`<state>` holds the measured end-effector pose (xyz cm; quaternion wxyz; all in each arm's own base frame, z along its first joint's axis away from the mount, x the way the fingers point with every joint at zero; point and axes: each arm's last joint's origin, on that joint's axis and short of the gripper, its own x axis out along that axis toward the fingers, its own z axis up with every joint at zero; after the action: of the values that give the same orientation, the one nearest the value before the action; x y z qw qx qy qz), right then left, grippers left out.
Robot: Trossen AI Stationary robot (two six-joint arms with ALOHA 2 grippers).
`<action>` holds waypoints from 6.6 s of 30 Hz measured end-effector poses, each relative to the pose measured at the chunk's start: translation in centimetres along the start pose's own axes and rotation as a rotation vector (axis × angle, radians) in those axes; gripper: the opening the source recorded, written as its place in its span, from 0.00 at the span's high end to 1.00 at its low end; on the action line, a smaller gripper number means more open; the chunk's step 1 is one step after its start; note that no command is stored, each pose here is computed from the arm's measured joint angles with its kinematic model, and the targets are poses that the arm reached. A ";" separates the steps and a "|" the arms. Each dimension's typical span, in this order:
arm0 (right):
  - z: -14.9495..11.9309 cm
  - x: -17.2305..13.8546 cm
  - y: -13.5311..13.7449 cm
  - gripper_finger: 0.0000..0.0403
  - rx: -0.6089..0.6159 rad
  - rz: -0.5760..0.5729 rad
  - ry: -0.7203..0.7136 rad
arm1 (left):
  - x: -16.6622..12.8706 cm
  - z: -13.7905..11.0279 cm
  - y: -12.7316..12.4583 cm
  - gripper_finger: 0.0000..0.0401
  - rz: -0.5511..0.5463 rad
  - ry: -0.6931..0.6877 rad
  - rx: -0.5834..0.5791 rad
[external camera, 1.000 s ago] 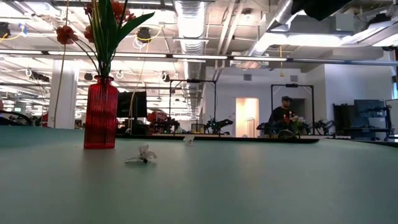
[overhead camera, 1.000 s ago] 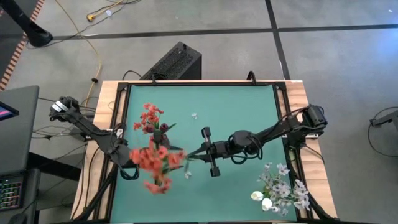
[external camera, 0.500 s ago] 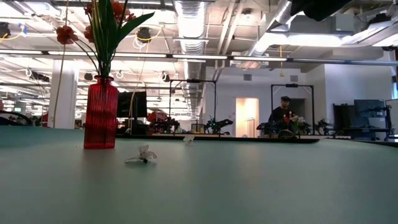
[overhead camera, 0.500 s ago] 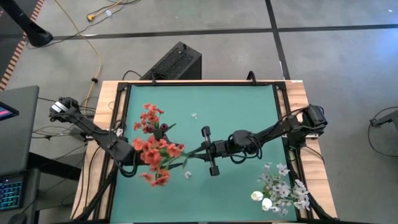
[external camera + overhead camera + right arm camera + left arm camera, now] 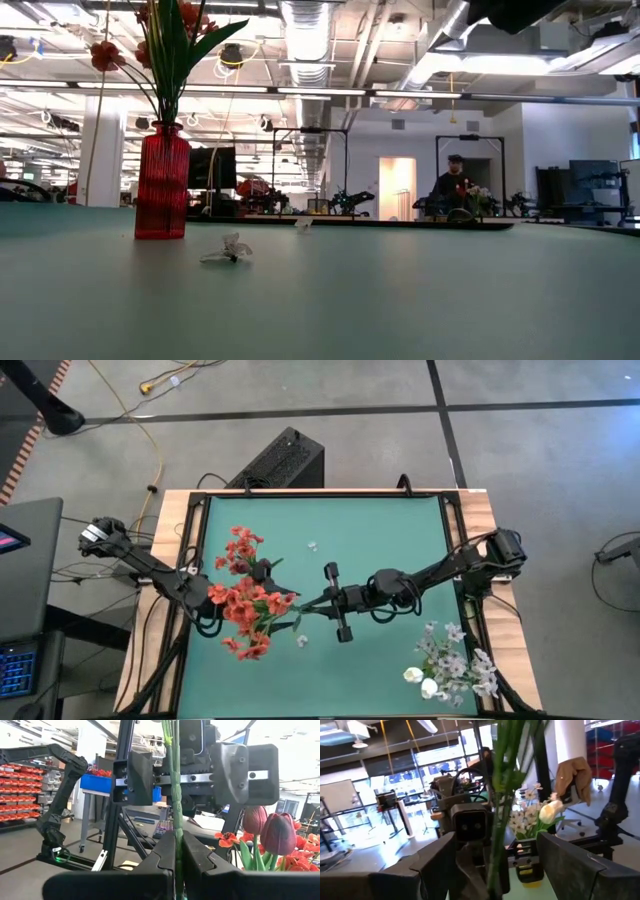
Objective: Sort flowers into vase by color
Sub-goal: Put the orange flowers into the red vase, then return to Home Position
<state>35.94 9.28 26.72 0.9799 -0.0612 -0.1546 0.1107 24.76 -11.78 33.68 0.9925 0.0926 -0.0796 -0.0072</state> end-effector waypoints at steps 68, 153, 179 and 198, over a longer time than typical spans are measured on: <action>-0.1 -2.4 -3.5 0.20 0.025 -0.033 0.457 | -9.8 4.2 -1.1 1.00 -0.468 0.425 -0.098; -0.8 -2.8 -4.6 0.20 0.044 -0.059 0.514 | -11.7 -13.4 1.9 1.00 0.541 0.599 -0.151; -0.9 -2.8 -4.6 0.20 0.044 -0.058 0.530 | -10.2 -10.5 2.1 0.67 0.402 0.661 -0.095; -0.5 -3.4 -4.6 0.20 0.081 -0.061 0.584 | -9.8 -7.4 2.3 0.65 0.070 0.910 -0.258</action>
<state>33.82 3.99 25.95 0.9874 -0.0467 0.1365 0.0649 16.28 -7.84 25.39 0.9296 -0.0406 0.3616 0.0577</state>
